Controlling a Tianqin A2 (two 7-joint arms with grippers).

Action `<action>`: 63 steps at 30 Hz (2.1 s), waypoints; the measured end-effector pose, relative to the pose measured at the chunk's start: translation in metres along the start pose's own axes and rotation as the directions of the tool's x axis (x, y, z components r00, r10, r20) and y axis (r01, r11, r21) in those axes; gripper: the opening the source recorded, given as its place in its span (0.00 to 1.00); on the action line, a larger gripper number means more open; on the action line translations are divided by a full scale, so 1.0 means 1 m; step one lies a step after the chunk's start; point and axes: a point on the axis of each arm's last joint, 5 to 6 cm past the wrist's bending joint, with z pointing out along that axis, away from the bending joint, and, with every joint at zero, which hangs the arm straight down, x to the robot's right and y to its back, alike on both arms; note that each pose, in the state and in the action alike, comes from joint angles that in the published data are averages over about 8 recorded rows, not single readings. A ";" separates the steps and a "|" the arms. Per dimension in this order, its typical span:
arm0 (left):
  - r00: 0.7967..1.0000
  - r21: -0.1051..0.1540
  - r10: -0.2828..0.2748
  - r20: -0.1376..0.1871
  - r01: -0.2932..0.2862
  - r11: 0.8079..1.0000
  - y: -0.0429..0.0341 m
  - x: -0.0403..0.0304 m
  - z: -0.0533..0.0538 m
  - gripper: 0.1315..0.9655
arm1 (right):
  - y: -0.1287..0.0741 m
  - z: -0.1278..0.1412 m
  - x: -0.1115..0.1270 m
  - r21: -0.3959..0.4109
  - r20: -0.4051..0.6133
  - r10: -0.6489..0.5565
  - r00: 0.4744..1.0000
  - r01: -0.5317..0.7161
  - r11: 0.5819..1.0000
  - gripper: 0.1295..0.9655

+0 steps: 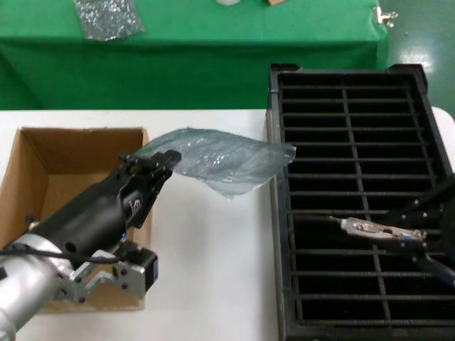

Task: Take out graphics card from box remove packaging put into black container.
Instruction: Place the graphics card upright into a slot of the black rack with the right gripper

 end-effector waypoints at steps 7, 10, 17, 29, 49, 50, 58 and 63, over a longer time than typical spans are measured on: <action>1.000 0.000 0.000 0.000 0.000 1.000 0.0000 0.0000 0.000 0.01 | -0.016 -0.008 0.005 -0.086 0.152 -0.098 0.983 0.112 0.990 0.07; 1.000 0.000 0.000 0.000 0.000 1.000 0.0000 0.0000 0.000 0.01 | -0.022 -0.007 0.008 -0.113 0.196 -0.122 0.973 0.146 0.983 0.07; 1.000 0.000 0.000 0.000 0.000 1.000 0.0000 0.0000 0.000 0.01 | -0.034 0.011 0.017 -0.154 0.237 -0.153 0.959 0.193 0.969 0.07; 1.000 0.000 0.000 0.000 0.000 1.000 0.0000 0.0000 0.000 0.01 | -0.041 0.051 0.032 -0.222 0.261 -0.146 0.954 0.207 0.953 0.07; 1.000 0.000 0.000 0.000 0.000 1.000 0.0000 0.0000 0.000 0.01 | -0.040 0.081 0.046 -0.278 0.262 -0.060 0.963 0.135 0.951 0.07; 1.000 0.000 0.000 0.000 0.000 1.000 0.0000 0.0000 0.000 0.01 | -0.040 0.082 0.046 -0.280 0.262 -0.057 0.964 0.132 0.951 0.07; 1.000 0.000 0.000 0.000 0.000 1.000 0.0000 0.0000 0.000 0.01 | -0.038 0.086 0.051 -0.297 0.264 -0.038 0.964 0.118 0.948 0.07; 1.000 0.000 0.000 0.000 0.000 1.000 0.0000 0.0000 0.000 0.01 | -0.036 0.089 0.054 -0.307 0.271 -0.031 0.962 0.117 0.944 0.07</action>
